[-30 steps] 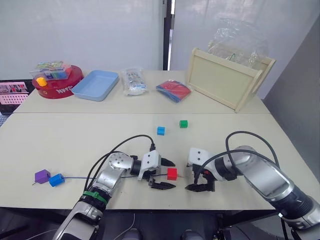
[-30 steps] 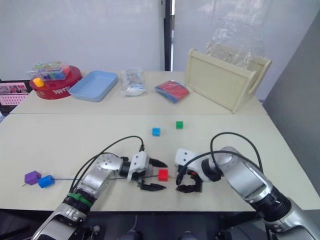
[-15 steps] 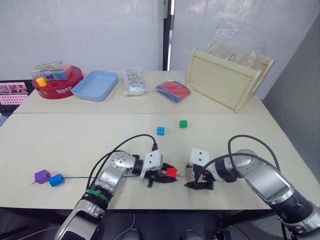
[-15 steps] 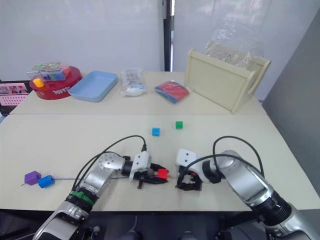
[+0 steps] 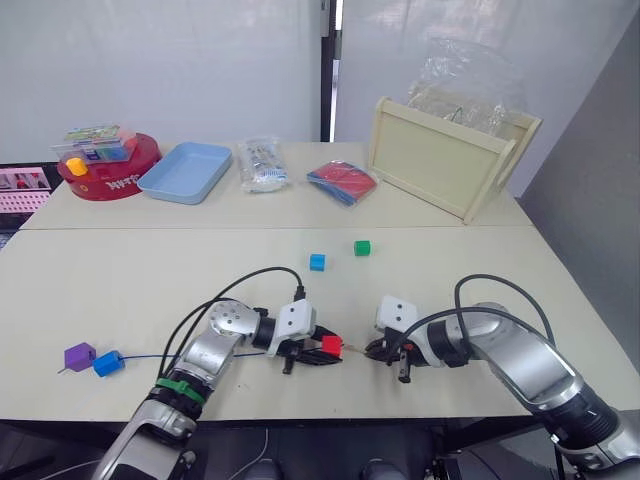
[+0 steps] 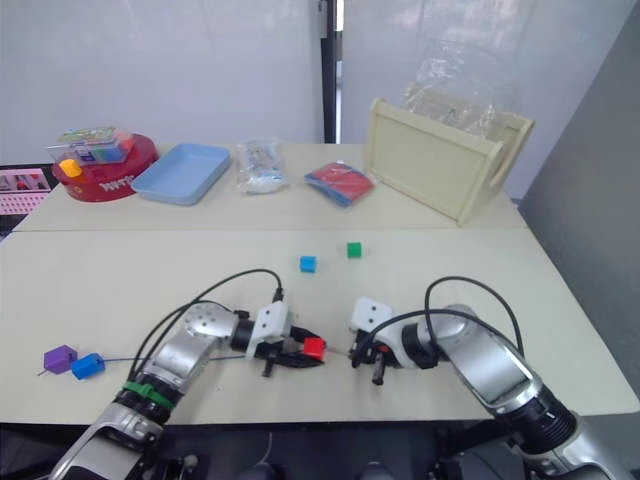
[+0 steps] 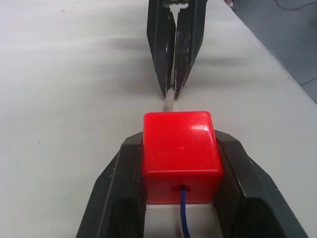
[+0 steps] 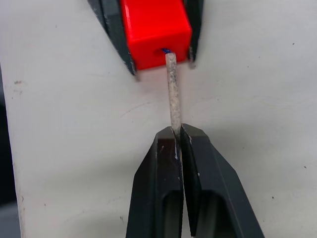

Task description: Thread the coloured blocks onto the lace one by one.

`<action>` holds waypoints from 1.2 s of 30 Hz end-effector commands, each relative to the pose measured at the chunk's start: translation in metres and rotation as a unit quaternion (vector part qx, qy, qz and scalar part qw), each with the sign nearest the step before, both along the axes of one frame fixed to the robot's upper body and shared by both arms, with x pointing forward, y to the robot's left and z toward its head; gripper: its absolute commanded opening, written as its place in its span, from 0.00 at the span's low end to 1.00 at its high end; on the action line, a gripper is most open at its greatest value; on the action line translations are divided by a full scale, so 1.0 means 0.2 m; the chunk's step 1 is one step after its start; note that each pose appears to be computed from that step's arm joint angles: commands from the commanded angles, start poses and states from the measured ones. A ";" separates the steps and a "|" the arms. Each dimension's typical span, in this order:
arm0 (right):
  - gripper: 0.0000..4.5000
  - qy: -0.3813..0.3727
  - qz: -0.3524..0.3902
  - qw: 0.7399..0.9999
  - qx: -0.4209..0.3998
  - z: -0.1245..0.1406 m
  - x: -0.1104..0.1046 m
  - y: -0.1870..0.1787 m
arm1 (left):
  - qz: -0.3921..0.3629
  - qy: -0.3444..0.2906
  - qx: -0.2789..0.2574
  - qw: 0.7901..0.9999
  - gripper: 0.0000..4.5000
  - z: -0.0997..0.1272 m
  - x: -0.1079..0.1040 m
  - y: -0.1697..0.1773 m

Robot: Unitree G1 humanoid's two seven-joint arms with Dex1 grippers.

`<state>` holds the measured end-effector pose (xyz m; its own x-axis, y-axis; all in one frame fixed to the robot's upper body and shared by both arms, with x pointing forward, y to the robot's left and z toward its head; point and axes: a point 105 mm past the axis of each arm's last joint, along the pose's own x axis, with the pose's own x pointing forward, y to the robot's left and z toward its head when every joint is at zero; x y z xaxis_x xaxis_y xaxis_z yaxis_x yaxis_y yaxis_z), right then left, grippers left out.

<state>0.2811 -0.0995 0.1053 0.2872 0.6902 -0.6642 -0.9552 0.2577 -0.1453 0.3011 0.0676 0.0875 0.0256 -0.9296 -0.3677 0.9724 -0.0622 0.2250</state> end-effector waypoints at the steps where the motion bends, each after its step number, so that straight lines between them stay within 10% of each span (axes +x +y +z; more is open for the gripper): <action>1: 0.00 -0.013 0.025 1.000 0.003 0.05 0.01 0.04 | 0.036 0.000 0.014 0.999 0.27 0.05 -0.01 0.17; 12: 0.00 -0.032 0.094 0.995 0.012 0.10 0.07 0.17 | 0.299 0.038 0.133 0.944 0.27 0.06 -0.24 1.20; 18: 0.00 -0.032 0.121 0.992 0.019 0.12 0.07 0.23 | 0.372 0.036 0.153 0.915 0.27 0.09 -0.31 1.45; 20: 0.00 -0.033 0.125 0.991 0.020 0.12 0.07 0.24 | 0.394 0.031 0.137 0.908 0.50 0.13 -0.29 1.48; 27: 0.00 -0.030 0.129 0.991 0.021 0.12 0.07 0.24 | 0.367 -0.026 0.003 0.930 1.00 0.40 -0.14 1.31; 36: 0.00 -0.016 0.138 0.990 0.005 0.09 0.00 0.24 | 0.141 0.000 -0.112 0.984 1.00 0.33 -0.11 0.50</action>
